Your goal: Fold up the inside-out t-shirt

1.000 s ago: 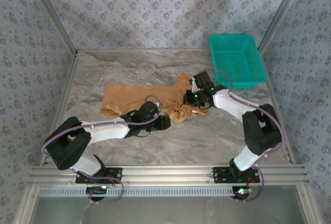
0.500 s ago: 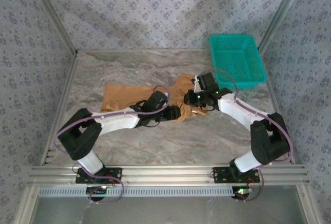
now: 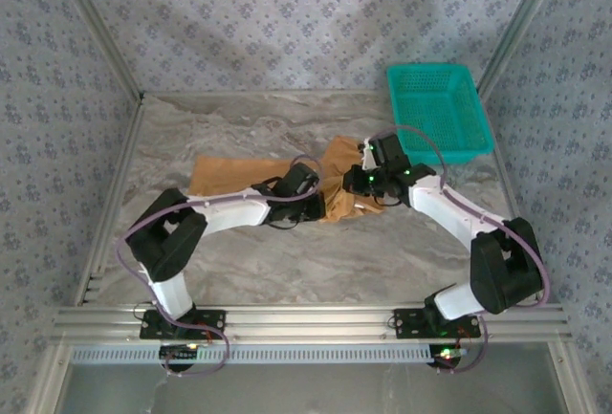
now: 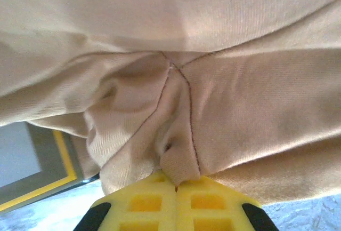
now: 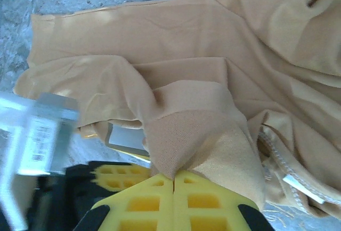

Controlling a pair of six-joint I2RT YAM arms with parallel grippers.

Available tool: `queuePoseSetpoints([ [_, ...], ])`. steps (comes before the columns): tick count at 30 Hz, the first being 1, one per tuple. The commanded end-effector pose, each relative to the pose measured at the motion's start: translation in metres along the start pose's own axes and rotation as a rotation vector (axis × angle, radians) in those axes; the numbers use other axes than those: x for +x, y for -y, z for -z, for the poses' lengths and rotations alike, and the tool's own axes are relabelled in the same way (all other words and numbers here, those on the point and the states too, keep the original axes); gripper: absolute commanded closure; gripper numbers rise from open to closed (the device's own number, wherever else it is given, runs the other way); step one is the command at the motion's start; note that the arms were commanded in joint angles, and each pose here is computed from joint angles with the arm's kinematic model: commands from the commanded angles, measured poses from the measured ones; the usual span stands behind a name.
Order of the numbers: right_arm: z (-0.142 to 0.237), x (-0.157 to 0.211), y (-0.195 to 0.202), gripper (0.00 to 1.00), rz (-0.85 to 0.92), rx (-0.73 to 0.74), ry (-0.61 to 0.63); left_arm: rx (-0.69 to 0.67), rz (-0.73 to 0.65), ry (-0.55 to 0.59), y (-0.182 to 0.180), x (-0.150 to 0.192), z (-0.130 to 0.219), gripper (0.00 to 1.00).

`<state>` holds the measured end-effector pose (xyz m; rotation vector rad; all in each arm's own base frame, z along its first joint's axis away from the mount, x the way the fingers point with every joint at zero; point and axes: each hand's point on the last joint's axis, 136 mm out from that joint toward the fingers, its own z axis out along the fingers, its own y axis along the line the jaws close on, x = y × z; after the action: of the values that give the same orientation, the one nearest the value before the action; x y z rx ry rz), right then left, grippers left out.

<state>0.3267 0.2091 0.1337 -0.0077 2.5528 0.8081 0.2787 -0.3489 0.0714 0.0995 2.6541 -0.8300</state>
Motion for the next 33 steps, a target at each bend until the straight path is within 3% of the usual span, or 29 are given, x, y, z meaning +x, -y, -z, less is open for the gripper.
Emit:
queuePoseSetpoints([
  [1,-0.001,0.009,0.028,1.00,-0.017,0.081,-0.004,0.090,-0.054,0.131,0.034,-0.034,0.051,1.00],
  [8,-0.029,0.032,0.076,1.00,-0.089,0.175,-0.053,0.209,-0.067,0.303,0.043,-0.043,0.100,1.00],
  [11,-0.034,0.035,0.067,1.00,-0.073,0.159,-0.070,0.226,-0.036,0.309,0.031,-0.032,0.091,1.00],
  [18,-0.017,0.031,0.041,1.00,-0.007,0.177,-0.066,0.201,-0.024,0.194,0.015,0.011,0.041,1.00],
  [19,-0.011,0.032,0.047,0.96,-0.022,0.213,-0.070,0.198,-0.032,0.184,0.015,0.016,0.037,1.00],
  [22,0.010,0.033,0.060,0.66,-0.068,0.311,-0.064,0.178,-0.085,0.169,0.019,0.028,0.030,1.00],
  [24,0.017,0.034,0.055,0.57,-0.093,0.296,-0.055,0.171,-0.114,0.164,0.023,0.034,0.028,1.00],
  [27,0.016,0.043,0.037,0.62,-0.144,0.212,-0.064,0.185,-0.118,0.170,0.028,0.038,0.027,0.99],
  [29,0.010,0.053,0.023,0.78,-0.172,0.151,-0.077,0.192,-0.104,0.174,0.027,0.038,0.027,0.99],
  [33,-0.005,0.062,0.005,0.91,-0.157,0.106,-0.104,0.195,-0.102,0.178,0.029,0.037,0.029,0.99],
])
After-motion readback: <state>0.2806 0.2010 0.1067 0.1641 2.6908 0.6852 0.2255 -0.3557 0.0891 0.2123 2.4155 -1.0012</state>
